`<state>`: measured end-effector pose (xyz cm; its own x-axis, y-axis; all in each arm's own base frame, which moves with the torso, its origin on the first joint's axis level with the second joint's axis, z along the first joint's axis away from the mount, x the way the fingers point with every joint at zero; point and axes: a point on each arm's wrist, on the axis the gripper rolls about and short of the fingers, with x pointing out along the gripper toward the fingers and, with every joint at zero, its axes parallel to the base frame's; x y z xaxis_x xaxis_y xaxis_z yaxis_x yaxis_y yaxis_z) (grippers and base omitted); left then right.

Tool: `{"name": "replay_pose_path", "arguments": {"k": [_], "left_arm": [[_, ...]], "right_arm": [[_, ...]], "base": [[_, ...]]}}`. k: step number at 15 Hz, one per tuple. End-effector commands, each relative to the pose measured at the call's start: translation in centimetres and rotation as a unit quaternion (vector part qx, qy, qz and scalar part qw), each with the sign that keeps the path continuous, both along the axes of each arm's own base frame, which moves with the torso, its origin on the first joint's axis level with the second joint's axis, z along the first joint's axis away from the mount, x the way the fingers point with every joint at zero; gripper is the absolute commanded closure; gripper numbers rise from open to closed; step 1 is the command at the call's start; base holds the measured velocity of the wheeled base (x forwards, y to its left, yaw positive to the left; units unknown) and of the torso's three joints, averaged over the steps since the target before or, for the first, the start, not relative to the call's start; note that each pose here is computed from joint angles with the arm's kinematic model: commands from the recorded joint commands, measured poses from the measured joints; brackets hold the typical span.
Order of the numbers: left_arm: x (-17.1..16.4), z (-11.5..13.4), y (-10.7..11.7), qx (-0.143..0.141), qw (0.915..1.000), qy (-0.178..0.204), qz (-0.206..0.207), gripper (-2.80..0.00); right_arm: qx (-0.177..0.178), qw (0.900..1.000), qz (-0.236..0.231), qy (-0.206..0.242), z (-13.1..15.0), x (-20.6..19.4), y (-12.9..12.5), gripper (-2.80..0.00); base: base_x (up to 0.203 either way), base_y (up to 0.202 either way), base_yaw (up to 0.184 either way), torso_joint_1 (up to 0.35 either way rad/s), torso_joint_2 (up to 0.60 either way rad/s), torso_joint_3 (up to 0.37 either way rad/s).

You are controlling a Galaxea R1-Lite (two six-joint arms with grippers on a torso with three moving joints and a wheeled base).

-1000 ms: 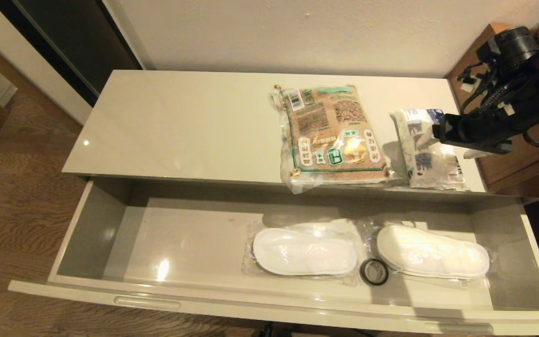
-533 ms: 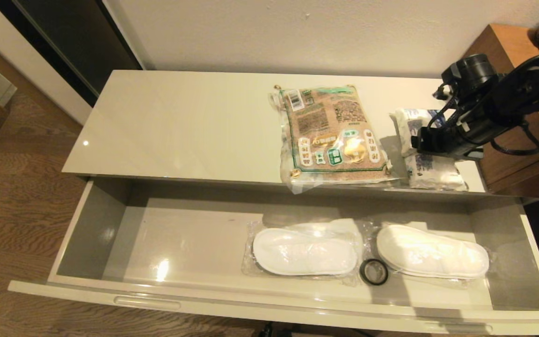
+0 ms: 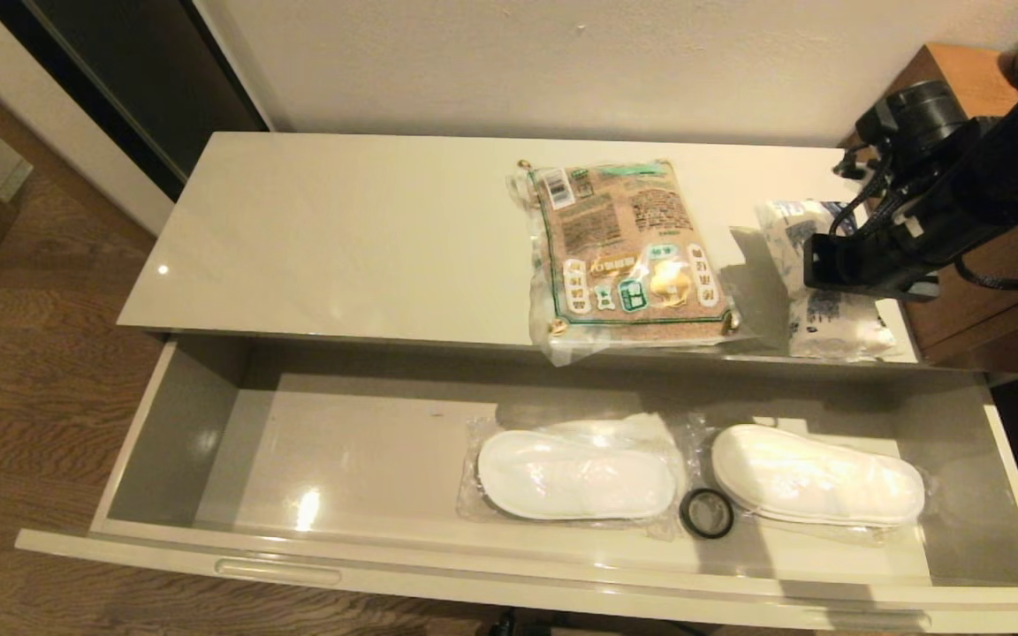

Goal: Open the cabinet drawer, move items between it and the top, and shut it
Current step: Pick up the tissue on the table, then put the tissue in the drawer

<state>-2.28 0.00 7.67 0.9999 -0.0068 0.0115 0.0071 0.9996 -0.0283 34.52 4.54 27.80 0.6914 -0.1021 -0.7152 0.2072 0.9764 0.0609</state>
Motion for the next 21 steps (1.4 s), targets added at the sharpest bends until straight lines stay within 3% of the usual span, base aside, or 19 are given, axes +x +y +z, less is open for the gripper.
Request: {"name": "replay_pose_path", "arguments": {"k": [1, 4, 7, 11, 15, 16, 19, 21], "left_arm": [[0.0, 0.0, 0.0, 0.0, 1.0, 0.0, -0.001, 0.0], [0.0, 0.0, 0.0, 0.0, 1.0, 0.0, -0.001, 0.0], [0.0, 0.0, 0.0, 0.0, 1.0, 0.0, 0.0, 0.0], [0.0, 0.0, 0.0, 0.0, 1.0, 0.0, 0.0, 0.0], [0.0, 0.0, 0.0, 0.0, 1.0, 0.0, 0.0, 0.0], [0.0, 0.0, 0.0, 0.0, 1.0, 0.0, 0.0, 0.0], [0.0, 0.0, 0.0, 0.0, 1.0, 0.0, 0.0, 0.0], [0.0, 0.0, 0.0, 0.0, 1.0, 0.0, 0.0, 0.0]], "right_arm": [[0.007, 0.999, 0.02, -0.028, 3.5, -5.2, 0.5, 0.0], [-0.001, 0.999, 0.043, 0.026, 2.4, -9.8, 1.0, 0.0], [-0.017, 0.992, 0.053, 0.111, -1.4, -13.1, 0.6, 0.0], [-0.02, 0.966, 0.045, 0.254, -8.2, -15.9, 0.1, 0.0], [-0.007, 0.941, -0.011, 0.337, -13.5, -14.1, 0.7, 0.0], [-0.003, 0.942, -0.019, 0.336, -14.4, -13.5, 0.8, 0.0], [0.024, 0.963, -0.031, 0.265, -15.3, -11.4, 1.4, 0.0], [0.031, 0.966, -0.046, 0.254, -15.7, -10.4, 1.6, 0.0]], "base": [[0.0, 0.0, 0.0, 0.0, 0.0, 0.0], [0.0, 0.0, 0.0, 0.0, 0.0, 0.0], [0.0, 0.0, 0.0, 0.0, 0.0, 0.0], [0.0, 0.0, 0.0, 0.0, 0.0, 0.0], [0.0, 0.0, 0.0, 0.0, 0.0, 0.0], [0.0, 0.0, 0.0, 0.0, 0.0, 0.0], [0.0, 0.0, 0.0, 0.0, 0.0, 0.0], [0.0, 0.0, 0.0, 0.0, 0.0, 0.0]]}}
